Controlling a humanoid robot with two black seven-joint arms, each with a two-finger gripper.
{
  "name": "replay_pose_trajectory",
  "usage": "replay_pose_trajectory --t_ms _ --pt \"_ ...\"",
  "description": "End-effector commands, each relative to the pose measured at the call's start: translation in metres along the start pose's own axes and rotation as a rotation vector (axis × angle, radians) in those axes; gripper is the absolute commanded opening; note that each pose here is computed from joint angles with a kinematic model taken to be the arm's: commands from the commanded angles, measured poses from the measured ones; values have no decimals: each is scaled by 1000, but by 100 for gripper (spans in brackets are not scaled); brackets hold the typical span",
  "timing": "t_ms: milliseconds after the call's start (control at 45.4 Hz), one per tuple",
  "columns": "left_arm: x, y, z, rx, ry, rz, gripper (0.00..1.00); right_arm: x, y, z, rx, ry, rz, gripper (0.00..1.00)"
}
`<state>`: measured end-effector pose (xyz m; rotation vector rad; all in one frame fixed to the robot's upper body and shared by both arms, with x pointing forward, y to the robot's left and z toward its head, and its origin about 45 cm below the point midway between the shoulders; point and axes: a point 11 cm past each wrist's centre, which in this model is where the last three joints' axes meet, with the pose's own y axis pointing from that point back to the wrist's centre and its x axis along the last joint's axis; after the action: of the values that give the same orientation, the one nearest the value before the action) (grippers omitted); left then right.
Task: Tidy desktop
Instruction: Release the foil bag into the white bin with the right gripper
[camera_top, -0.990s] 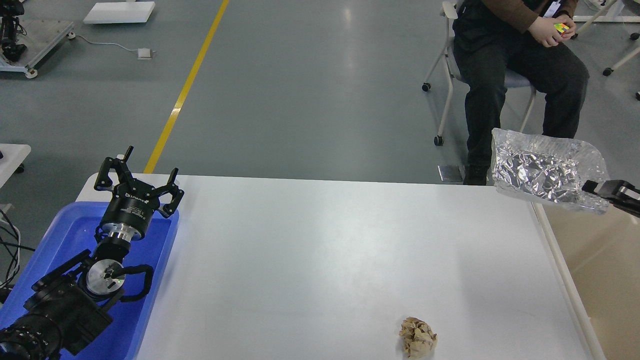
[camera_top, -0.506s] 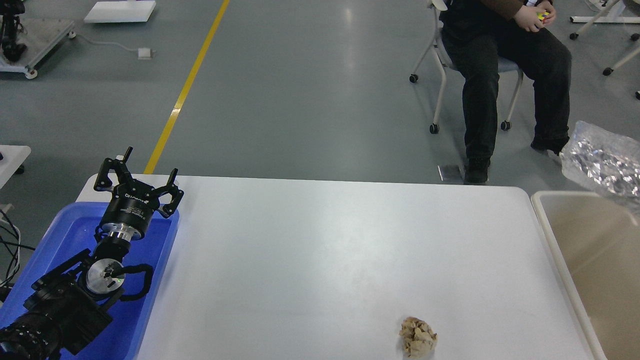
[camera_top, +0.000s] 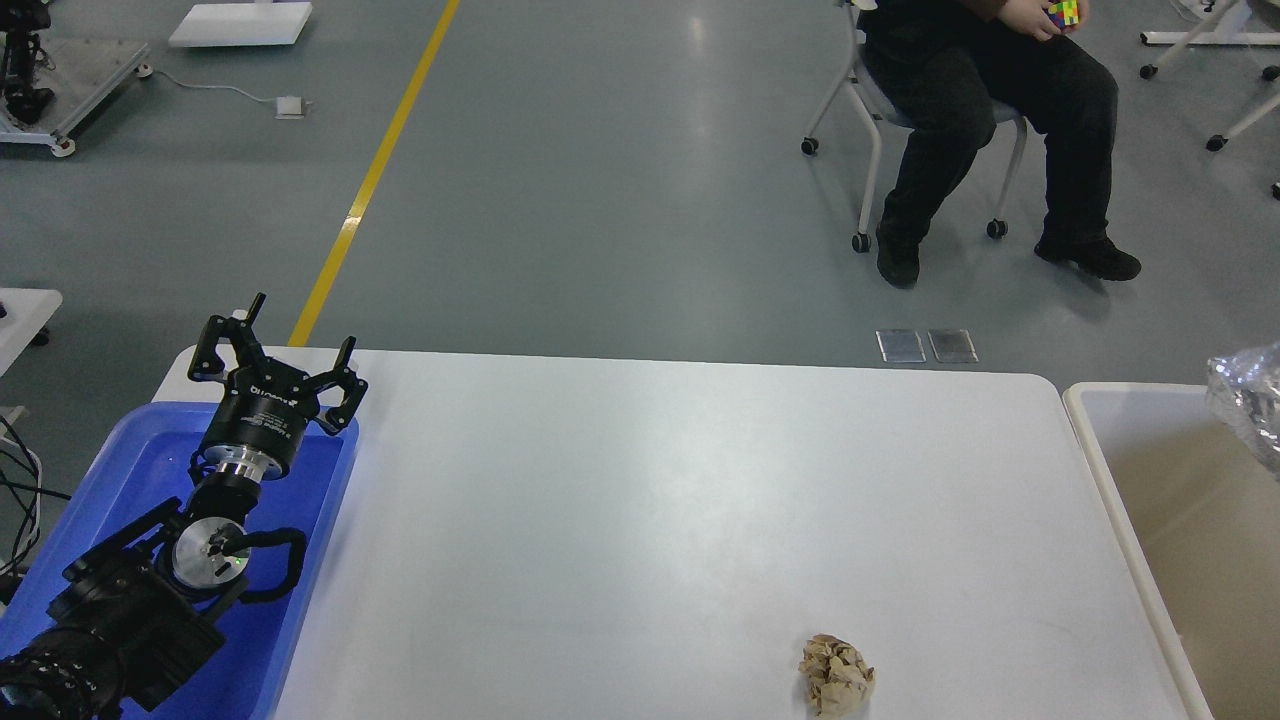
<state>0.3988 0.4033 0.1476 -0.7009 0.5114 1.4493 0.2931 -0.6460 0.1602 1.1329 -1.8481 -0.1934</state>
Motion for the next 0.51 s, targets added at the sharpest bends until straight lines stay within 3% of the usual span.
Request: replay_pose_trajectory --t_ms 0,484 --pt "0 0 0 0 -1 0 100 -34 -3 38 -136 -114 61 0" --pt "0 0 0 0 -1 0 100 -74 -1 65 -210 -154 79 0"
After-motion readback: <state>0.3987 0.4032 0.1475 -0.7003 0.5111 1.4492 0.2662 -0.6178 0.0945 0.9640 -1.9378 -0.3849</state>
